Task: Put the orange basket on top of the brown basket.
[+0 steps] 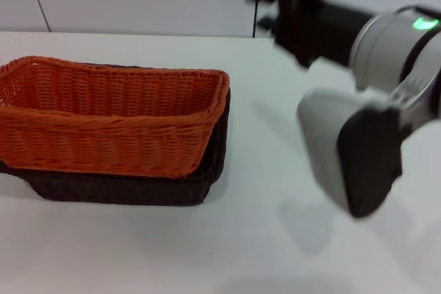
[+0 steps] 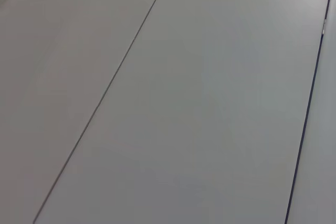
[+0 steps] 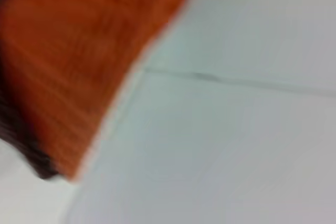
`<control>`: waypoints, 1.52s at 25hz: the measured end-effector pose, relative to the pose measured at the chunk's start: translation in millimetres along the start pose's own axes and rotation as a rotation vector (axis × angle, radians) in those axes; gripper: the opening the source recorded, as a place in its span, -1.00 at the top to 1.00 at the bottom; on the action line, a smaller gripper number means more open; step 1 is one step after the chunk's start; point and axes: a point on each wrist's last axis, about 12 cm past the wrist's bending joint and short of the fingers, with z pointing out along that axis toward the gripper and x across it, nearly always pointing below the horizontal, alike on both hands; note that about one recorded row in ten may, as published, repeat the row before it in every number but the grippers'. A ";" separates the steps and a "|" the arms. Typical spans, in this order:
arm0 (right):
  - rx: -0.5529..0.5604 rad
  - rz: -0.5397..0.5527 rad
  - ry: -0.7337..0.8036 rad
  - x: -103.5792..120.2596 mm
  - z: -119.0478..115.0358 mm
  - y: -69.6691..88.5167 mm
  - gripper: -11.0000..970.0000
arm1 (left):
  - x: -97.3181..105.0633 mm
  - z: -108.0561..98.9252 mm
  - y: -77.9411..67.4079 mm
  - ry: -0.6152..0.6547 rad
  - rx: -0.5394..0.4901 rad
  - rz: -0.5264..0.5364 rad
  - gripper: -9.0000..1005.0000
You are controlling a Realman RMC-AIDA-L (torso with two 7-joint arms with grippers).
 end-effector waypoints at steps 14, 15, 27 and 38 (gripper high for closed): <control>0.356 0.607 0.041 32.2 -22.9 -25.5 0.29 | -7.7 6.6 4.5 -0.043 -0.011 -0.026 -0.17; 0.399 0.730 0.026 35.1 -28.1 -25.4 0.28 | -12.6 8.1 8.1 -0.058 -0.015 -0.022 -0.17; 0.557 1.331 -0.039 56.6 -22.9 40.1 0.28 | -27.9 5.3 18.8 -0.080 -0.013 -0.019 -0.17; 0.656 1.544 0.008 54.9 -26.0 118.5 0.28 | -21.4 1.0 20.2 -0.045 -0.046 -0.021 -0.17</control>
